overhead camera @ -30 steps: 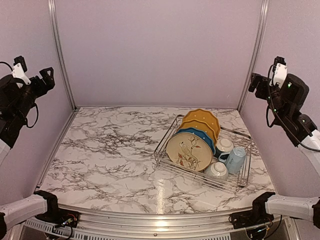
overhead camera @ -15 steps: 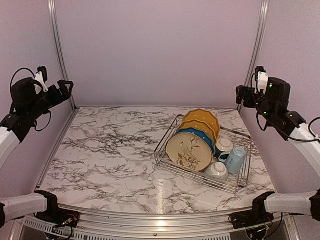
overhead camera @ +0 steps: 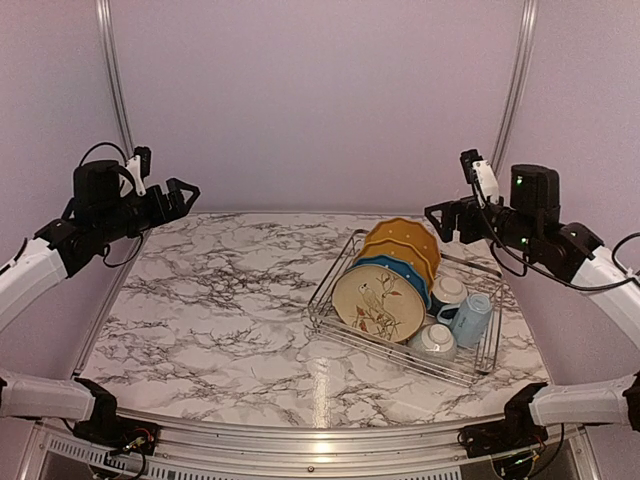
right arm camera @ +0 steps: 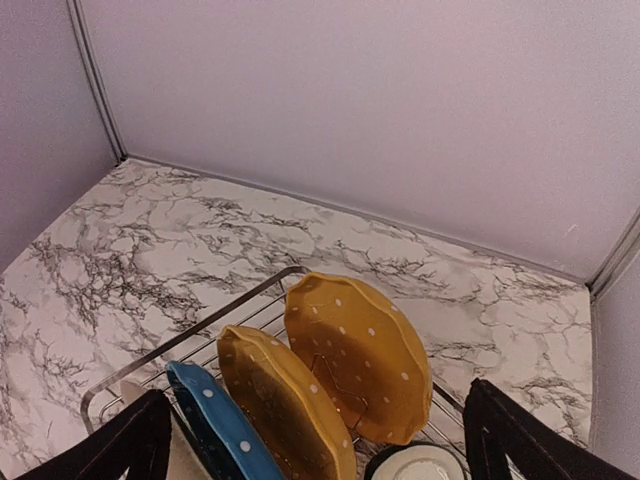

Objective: Unload the mixed dishes from the dish rack
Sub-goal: Grab the plate from the dish rack.

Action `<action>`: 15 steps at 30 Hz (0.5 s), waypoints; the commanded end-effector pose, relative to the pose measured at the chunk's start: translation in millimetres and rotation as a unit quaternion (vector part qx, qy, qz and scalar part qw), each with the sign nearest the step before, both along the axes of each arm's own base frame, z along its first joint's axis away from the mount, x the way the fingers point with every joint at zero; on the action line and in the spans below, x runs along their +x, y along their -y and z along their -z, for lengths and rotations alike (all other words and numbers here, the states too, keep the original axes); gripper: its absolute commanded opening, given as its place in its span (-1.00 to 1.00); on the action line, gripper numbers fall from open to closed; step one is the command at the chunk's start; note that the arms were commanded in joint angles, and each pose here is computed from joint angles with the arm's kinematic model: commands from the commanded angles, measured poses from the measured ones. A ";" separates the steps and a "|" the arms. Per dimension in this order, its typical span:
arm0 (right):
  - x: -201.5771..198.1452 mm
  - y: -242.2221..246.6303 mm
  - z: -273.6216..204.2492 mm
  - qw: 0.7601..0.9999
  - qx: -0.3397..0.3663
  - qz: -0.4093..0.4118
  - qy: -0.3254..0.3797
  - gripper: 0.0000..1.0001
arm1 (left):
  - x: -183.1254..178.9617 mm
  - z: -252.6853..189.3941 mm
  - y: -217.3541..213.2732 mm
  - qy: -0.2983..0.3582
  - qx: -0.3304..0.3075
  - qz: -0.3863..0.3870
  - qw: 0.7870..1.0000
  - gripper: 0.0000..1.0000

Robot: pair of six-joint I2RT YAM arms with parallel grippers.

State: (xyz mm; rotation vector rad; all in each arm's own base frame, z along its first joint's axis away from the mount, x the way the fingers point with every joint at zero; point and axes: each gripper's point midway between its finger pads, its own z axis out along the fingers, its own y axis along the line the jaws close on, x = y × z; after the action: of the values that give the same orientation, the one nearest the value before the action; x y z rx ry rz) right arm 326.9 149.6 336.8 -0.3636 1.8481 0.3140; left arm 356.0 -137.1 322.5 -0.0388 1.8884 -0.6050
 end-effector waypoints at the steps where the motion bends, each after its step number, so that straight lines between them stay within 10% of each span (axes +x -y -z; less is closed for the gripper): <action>1: -25.4 -35.5 19.6 0.994 -0.005 -0.088 -0.061 0.97 | 0.4 17.4 17.2 -0.020 -0.002 0.016 1.000 0.98; 15: -60.9 -77.6 94.4 0.964 -0.102 -0.130 -0.209 0.97 | 9.0 34.8 74.9 -0.031 0.007 0.074 0.997 0.98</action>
State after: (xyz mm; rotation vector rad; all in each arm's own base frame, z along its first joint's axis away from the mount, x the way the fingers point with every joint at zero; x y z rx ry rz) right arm 269.9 227.4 261.2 -0.6951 2.1762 0.5208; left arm 361.5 -197.7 275.5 0.0590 2.0067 -0.6818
